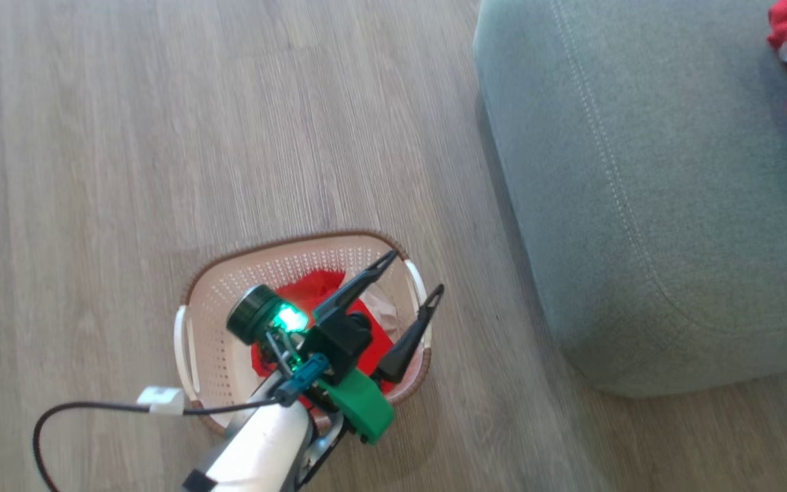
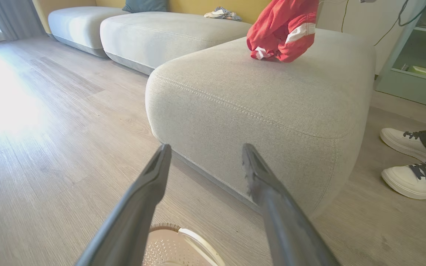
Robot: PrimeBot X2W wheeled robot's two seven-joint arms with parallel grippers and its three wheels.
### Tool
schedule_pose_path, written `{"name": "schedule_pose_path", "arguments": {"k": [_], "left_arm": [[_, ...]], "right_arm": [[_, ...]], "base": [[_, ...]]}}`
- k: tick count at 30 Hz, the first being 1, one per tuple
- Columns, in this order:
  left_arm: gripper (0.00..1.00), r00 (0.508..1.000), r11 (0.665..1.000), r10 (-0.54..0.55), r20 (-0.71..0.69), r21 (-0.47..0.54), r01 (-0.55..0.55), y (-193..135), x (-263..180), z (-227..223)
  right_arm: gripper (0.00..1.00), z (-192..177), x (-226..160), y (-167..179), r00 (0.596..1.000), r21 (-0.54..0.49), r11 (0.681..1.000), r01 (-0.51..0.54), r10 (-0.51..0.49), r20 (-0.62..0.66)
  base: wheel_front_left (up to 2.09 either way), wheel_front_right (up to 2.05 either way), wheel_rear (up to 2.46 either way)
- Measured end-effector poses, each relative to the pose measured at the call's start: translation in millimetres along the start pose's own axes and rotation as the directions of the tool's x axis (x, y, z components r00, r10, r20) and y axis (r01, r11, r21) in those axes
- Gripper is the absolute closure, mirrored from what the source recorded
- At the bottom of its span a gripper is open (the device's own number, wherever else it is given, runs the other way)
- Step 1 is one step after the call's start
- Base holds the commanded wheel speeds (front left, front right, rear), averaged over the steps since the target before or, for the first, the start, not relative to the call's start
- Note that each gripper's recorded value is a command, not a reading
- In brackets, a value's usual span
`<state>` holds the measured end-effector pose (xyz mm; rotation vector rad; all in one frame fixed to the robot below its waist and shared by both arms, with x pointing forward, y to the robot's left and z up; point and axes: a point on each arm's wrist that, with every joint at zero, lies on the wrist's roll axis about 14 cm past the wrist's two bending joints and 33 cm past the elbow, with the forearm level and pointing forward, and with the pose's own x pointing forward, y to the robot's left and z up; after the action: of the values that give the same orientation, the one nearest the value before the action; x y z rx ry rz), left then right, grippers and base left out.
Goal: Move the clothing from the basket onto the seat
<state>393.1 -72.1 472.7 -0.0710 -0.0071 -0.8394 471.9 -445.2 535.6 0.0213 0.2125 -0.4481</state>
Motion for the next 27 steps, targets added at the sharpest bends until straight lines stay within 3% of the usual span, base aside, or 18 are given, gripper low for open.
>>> {"name": "schedule_pose_path", "arguments": {"k": [5, 9, 14, 18, 27], "left_arm": [[0.0, 0.999, 0.999, 0.033, 0.011, 0.015, -0.033, 3.8, -7.4, 7.8], [0.0, 0.999, 0.999, 0.042, 0.015, 0.013, -0.042, 4.8, -9.4, 9.3], [0.0, 0.998, 0.999, 0.052, 0.016, 0.015, -0.053, 6.4, -12.6, 10.8], [0.0, 0.998, 0.998, 0.059, 0.026, 0.006, -0.06, 6.0, -14.7, 15.3], [0.0, 0.995, 0.996, 0.086, 0.042, 0.024, -0.087, 2.9, -26.4, 25.8]], "right_arm": [[0.0, -1.6, -10.1, -16.2, 0.999, -0.021, 1.0, 0.017, -0.018, -0.04], [0.0, -35.5, -18.3, -34.9, 0.974, -0.06, 0.997, 0.053, -0.065, -0.217], [0.0, -67.6, -25.6, -25.5, 0.925, -0.056, 0.998, 0.032, -0.051, -0.376], [0.0, -68.3, -27.2, -4.2, 0.919, -0.028, 0.999, -0.027, 0.014, -0.394], [0.0, -42.9, -39.1, 39.0, 0.936, 0.09, 0.981, -0.172, 0.191, -0.295]], "base": [[0.0, 0.0, 0.0], [0.0, 0.0, 0.0], [0.0, 0.0, 0.0], [0.0, 0.0, 0.0], [0.0, 0.0, 0.0]]}}
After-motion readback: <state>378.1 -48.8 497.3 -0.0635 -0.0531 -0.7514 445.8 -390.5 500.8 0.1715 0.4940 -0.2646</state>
